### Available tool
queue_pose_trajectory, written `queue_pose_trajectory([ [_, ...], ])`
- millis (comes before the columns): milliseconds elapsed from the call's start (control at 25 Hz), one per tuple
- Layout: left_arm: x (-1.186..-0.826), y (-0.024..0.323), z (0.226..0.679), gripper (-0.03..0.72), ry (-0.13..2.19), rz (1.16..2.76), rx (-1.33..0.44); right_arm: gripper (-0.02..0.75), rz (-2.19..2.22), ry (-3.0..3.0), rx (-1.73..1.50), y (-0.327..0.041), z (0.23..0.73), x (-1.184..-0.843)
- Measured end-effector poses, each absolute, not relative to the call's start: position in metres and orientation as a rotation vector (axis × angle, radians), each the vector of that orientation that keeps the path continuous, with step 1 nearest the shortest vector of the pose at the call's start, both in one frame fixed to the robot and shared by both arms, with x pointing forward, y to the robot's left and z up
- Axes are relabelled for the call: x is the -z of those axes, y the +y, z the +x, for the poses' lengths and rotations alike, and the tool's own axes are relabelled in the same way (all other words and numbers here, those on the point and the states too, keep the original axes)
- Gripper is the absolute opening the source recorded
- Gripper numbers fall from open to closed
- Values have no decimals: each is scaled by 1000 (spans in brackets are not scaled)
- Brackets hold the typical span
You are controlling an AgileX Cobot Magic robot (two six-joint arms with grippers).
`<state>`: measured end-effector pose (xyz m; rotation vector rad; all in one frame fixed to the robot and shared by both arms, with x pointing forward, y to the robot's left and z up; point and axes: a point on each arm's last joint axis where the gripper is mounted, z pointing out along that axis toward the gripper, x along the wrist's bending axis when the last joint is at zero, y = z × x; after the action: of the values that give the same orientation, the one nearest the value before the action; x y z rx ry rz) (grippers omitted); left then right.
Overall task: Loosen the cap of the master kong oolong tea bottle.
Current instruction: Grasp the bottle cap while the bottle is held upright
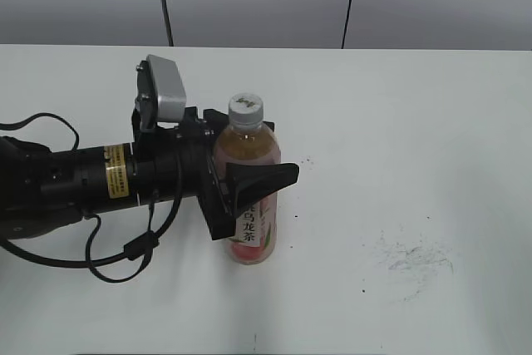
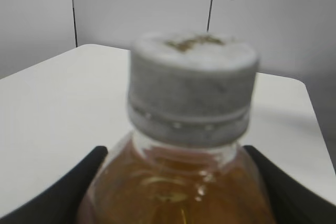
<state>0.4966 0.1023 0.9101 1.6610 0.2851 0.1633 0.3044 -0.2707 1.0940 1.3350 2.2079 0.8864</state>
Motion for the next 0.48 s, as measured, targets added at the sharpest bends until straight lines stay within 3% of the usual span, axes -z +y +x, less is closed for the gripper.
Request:
queue_pose_trajectory([
  [200,-910,102,496,446,282,1662,-162,396,1182,2329,-899,-262,329,-1124],
  [480,-910,102,495,446,262,1668,-155,385,1149,2584,-860,-231,391,-1140],
])
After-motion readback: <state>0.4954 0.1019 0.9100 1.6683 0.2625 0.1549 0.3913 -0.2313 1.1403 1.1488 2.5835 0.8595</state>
